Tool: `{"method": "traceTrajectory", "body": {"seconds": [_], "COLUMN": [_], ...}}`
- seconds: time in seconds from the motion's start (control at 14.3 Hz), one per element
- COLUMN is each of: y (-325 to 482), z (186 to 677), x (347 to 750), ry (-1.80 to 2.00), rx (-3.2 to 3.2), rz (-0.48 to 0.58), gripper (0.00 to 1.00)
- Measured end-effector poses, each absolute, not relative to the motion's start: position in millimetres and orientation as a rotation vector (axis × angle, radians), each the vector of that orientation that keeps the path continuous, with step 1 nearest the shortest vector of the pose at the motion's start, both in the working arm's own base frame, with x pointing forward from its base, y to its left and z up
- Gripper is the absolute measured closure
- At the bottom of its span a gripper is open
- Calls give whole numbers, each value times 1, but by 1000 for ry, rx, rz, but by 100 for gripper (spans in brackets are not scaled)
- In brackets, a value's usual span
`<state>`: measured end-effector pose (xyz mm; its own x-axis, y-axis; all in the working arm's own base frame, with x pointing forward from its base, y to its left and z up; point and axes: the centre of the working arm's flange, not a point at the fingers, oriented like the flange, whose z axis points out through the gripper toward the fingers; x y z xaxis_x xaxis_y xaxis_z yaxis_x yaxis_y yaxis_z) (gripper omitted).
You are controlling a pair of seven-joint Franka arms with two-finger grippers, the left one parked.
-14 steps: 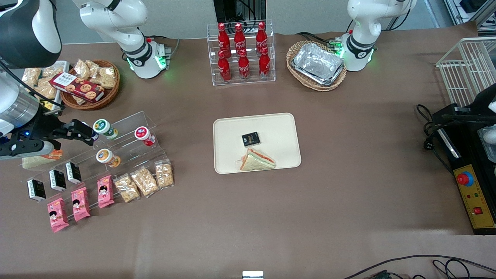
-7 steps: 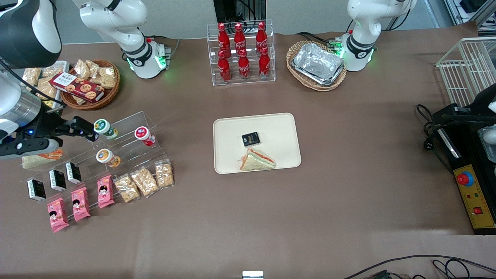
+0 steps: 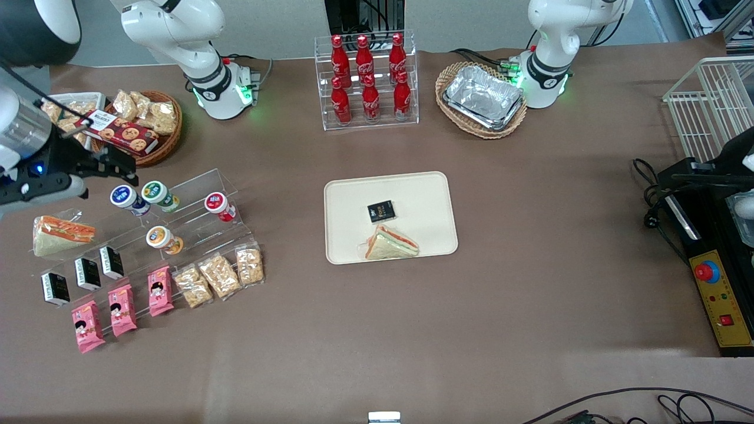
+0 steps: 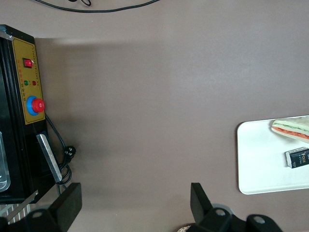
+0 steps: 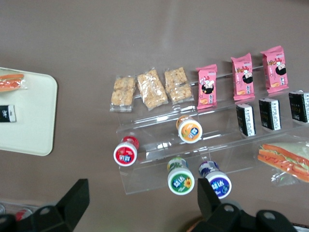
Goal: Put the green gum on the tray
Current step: 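Move the right gripper over the gum bottles on the acrylic rack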
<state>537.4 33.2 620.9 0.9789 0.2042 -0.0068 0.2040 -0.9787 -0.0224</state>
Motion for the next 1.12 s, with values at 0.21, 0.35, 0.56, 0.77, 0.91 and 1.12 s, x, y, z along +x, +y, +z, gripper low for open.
{"method": "traceTrajectory", "body": {"seconds": [0.21, 0.35, 0.56, 0.77, 0.91, 1.12], "y": [28, 18, 1, -6, -8, -16], "z": [622, 618, 607, 585, 564, 525], "x": [519, 507, 496, 490, 486, 480], "ry": [-340, -324, -289, -276, -295, -306], "rx": [-3100, -3097, -3091, -3091, -3088, -3084], "rz": [25, 41, 72, 93, 86, 57], "gripper": [0, 0, 0, 0, 0, 0]}}
